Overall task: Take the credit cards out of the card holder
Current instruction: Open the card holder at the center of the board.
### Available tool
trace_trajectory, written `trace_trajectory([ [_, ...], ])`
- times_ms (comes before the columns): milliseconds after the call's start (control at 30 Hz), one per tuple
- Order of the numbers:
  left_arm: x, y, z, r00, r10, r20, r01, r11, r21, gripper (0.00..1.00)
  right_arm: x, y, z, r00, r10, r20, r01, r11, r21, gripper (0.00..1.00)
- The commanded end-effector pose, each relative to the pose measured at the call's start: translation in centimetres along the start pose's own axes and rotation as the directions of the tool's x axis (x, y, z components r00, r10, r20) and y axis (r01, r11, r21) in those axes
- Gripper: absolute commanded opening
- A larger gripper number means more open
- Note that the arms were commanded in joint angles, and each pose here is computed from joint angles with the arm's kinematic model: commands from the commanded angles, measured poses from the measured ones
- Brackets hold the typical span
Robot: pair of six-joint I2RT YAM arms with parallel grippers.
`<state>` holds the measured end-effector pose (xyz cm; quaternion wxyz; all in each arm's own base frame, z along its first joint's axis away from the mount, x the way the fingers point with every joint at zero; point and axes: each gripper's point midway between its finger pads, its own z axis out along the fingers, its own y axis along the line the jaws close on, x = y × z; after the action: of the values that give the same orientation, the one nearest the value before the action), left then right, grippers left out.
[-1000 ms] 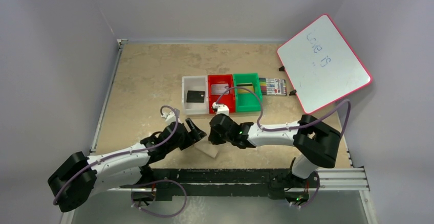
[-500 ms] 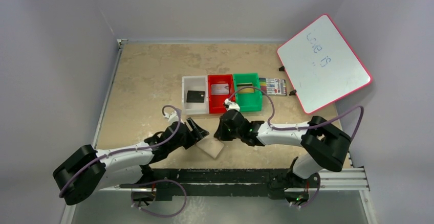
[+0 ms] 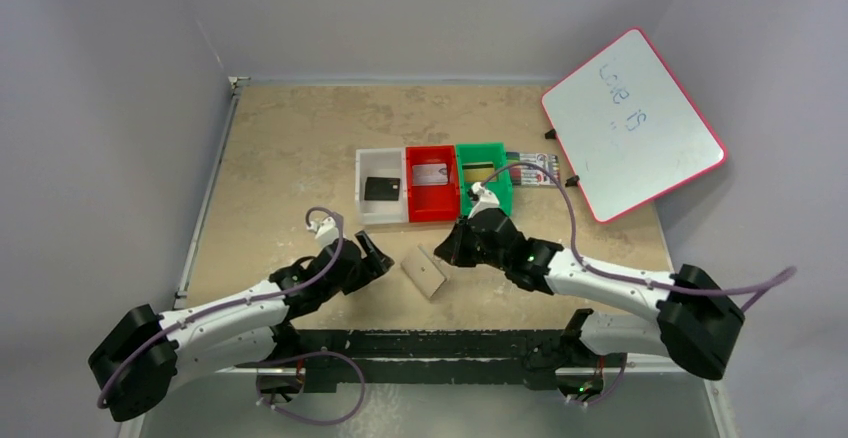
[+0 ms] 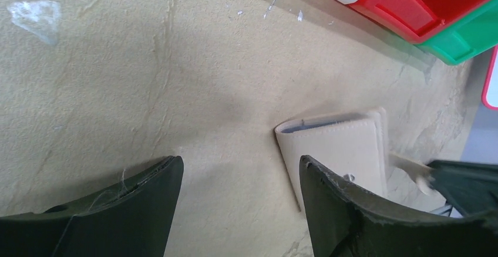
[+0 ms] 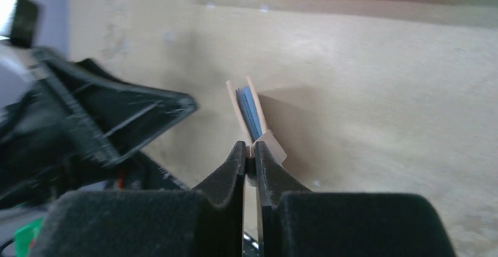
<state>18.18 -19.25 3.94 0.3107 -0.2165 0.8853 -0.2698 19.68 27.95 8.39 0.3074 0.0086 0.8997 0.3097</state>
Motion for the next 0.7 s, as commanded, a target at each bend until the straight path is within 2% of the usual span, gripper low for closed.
trace_trajectory([
  [0, -1.0, -0.8, -0.4, 0.999, 0.014, 0.032, -0.014, 1.000, 0.006, 0.73, -2.3, 6.1, -2.6, 0.998, -0.015, 0.069, 0.034, 0.957, -0.289, 0.08],
  [167, -1.4, -2.1, -0.7, 0.999, -0.014, 0.043, 0.012, 0.998, 0.057, 0.74, -2.5, 8.3, -3.0, 0.995, -0.067, 0.073, 0.089, 0.922, -0.376, 0.09],
  [333, -1.8, -1.9, -0.9, 0.997, -0.041, 0.065, 0.038, 0.998, 0.056, 0.74, -1.4, 6.8, -2.3, 1.000, -0.011, 0.018, 0.016, 0.946, -0.323, 0.08],
  [533, -2.2, -1.4, -1.2, 0.996, -0.023, 0.081, 0.021, 0.999, 0.029, 0.74, -1.9, 8.3, -3.5, 1.000, -0.010, 0.025, 0.019, 0.924, -0.381, 0.09],
  [667, -2.5, -4.0, -1.9, 0.997, -0.011, 0.070, 0.002, 0.992, 0.129, 0.73, -1.8, 7.3, -3.2, 0.997, 0.072, 0.010, -0.065, 0.942, -0.331, 0.09],
])
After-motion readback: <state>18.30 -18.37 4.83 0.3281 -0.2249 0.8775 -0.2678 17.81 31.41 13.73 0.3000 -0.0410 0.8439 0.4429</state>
